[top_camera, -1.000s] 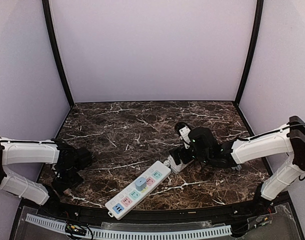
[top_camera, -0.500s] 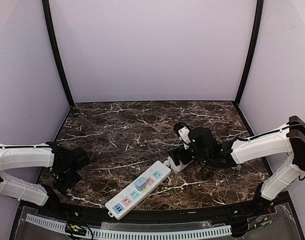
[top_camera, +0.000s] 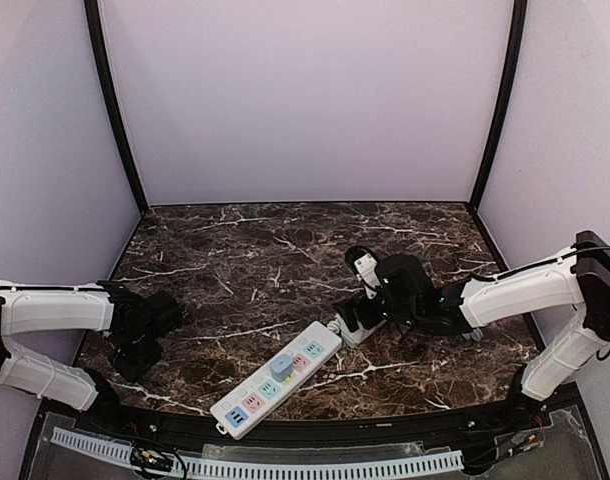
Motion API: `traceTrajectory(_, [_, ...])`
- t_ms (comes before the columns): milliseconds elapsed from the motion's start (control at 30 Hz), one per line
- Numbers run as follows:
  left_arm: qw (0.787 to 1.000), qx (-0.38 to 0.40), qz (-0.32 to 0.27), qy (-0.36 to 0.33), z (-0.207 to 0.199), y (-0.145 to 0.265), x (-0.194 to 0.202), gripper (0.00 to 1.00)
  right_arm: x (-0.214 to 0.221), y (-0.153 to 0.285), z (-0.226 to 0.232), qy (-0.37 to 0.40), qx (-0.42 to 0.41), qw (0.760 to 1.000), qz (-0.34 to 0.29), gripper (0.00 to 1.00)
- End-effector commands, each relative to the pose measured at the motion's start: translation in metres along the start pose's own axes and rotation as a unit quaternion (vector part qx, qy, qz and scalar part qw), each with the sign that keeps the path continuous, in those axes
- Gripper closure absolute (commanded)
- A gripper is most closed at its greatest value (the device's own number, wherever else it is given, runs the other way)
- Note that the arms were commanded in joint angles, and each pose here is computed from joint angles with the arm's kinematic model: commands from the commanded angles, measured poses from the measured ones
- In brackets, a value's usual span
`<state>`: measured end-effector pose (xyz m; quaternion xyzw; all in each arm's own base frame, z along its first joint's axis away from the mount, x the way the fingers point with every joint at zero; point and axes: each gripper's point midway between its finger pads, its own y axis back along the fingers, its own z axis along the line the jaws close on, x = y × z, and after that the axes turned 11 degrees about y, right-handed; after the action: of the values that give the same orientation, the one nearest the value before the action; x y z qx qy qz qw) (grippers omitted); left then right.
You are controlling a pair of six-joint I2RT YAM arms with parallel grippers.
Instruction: Insert the plug
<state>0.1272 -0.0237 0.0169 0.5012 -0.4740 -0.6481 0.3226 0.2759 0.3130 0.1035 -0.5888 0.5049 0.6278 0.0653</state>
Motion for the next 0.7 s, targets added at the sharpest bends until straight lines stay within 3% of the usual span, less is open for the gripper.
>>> traceTrajectory(0, [0.999,-0.008,-0.015,-0.037,-0.008,0.001,-0.003,0.68,-0.005,-0.003,0.001,-0.003,-0.007,1.000,-0.005,0.01])
traceTrajectory(433, [0.983,-0.017,-0.024,-0.179,-0.044,0.003,0.005,0.81,-0.003,-0.004,-0.003,-0.006,0.007,1.000,0.000,0.01])
traceTrajectory(667, [0.964,0.054,-0.017,-0.259,-0.075,0.007,0.021,0.89,-0.004,-0.003,-0.004,-0.009,0.009,1.000,-0.001,0.02])
